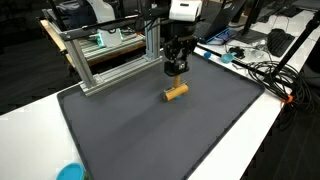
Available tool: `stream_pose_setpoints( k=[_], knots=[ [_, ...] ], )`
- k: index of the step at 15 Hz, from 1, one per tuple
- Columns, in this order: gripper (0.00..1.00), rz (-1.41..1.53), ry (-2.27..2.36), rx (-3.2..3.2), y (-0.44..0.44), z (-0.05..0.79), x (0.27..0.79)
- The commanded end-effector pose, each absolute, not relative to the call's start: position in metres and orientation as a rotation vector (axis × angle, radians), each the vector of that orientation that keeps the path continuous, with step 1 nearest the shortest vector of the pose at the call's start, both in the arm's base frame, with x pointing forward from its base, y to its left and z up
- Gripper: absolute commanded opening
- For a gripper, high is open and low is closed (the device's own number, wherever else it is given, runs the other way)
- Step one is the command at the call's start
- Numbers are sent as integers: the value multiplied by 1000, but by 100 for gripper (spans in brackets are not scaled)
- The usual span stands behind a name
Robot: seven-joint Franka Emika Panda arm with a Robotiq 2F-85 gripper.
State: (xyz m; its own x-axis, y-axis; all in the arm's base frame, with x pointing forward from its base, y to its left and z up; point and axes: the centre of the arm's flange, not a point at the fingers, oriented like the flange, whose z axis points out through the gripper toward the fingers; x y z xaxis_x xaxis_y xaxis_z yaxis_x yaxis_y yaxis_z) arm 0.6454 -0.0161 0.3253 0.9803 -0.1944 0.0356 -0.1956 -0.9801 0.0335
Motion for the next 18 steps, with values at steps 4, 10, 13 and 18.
stream_pose_setpoints(
  k=[4,10,13,18],
  knots=[
    [22,-208,-269,3075,-23,283,658],
    [22,-319,-259,3054,-22,274,670],
    [22,-310,-223,3065,-22,269,676],
    [22,-408,-163,3060,-23,265,680]
  ],
)
